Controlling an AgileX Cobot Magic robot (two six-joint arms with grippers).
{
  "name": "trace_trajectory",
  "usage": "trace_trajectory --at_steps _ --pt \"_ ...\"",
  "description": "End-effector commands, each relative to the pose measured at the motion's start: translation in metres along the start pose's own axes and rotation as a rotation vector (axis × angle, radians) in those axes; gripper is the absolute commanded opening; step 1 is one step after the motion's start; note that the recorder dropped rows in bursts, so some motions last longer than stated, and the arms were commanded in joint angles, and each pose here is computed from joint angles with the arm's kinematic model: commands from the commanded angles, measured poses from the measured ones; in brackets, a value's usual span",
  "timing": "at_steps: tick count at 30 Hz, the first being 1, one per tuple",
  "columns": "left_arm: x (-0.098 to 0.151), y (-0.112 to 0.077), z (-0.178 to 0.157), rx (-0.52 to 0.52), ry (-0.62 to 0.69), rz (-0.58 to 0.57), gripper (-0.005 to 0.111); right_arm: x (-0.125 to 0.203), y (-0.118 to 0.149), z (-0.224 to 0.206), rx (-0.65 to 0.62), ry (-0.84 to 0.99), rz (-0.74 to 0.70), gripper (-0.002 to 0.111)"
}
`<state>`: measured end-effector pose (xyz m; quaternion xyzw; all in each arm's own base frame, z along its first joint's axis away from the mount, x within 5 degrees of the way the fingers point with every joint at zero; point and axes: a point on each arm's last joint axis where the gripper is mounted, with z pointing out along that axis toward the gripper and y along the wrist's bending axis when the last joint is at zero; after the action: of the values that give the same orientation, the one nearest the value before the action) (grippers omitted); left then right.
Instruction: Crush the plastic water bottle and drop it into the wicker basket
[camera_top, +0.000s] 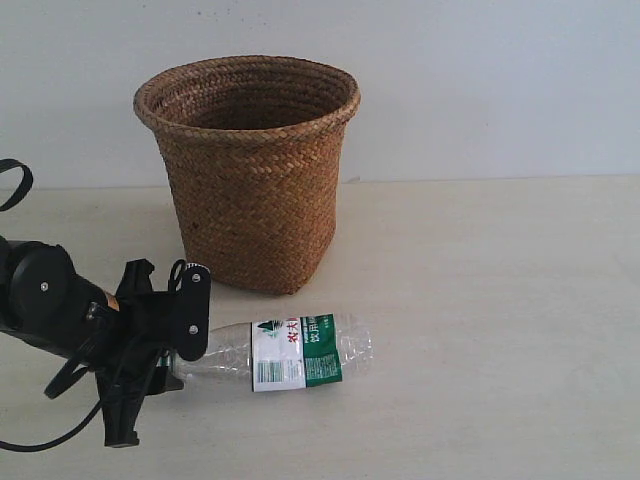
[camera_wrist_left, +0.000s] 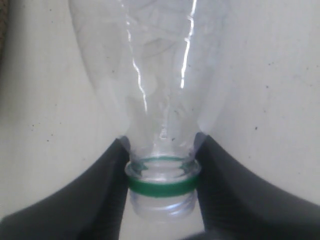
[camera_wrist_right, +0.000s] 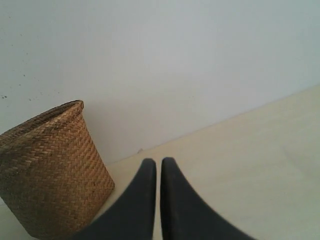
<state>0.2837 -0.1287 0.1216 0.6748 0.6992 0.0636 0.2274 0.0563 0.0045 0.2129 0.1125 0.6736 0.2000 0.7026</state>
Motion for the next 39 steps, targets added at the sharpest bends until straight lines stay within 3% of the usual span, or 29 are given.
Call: trace_trajectory --at_steps 1,4,7,11,26,29,36,39 --pt "-0.0026 0.0016 -0.0027 -0.009 -0.010 -0.013 0.004 0.0010 -0.0026 -0.0003 0.023 -0.003 -0.052 0.000" --pt "-0.0026 0.0016 -0.0027 -0.009 -0.010 -0.013 0.004 0.0010 -0.0026 -0.0003 0.023 -0.003 -0.058 0.000" --pt "-0.0026 0.0016 -0.0027 -0.009 -0.010 -0.013 0.004 0.0008 -0.0026 -0.0003 0.023 -0.001 -0.417 0.000" --pt "-0.0026 0.0016 -0.0027 -0.009 -0.010 -0.013 0.004 0.0007 -0.0029 -0.0003 0.027 0.004 -0.773 0.000" --pt "-0.0024 0.0008 -0.0027 0.000 -0.008 -0.029 0.004 0.0008 -0.0023 -0.0003 0.020 0.002 -0.794 0.000" --pt "-0.0021 -0.0005 -0.0027 0.014 -0.004 -0.035 0.004 0.0012 -0.0023 -0.0003 0.019 0.005 -0.742 0.000" --pt "-0.0023 0.0003 -0.0027 0.005 -0.006 -0.035 0.004 0.0053 -0.0020 -0.0004 0.013 0.044 -0.144 0.000" --pt "-0.0023 0.0003 -0.0027 0.005 -0.006 -0.035 0.004 0.0059 -0.0011 -0.0004 0.007 0.049 -0.010 0.000"
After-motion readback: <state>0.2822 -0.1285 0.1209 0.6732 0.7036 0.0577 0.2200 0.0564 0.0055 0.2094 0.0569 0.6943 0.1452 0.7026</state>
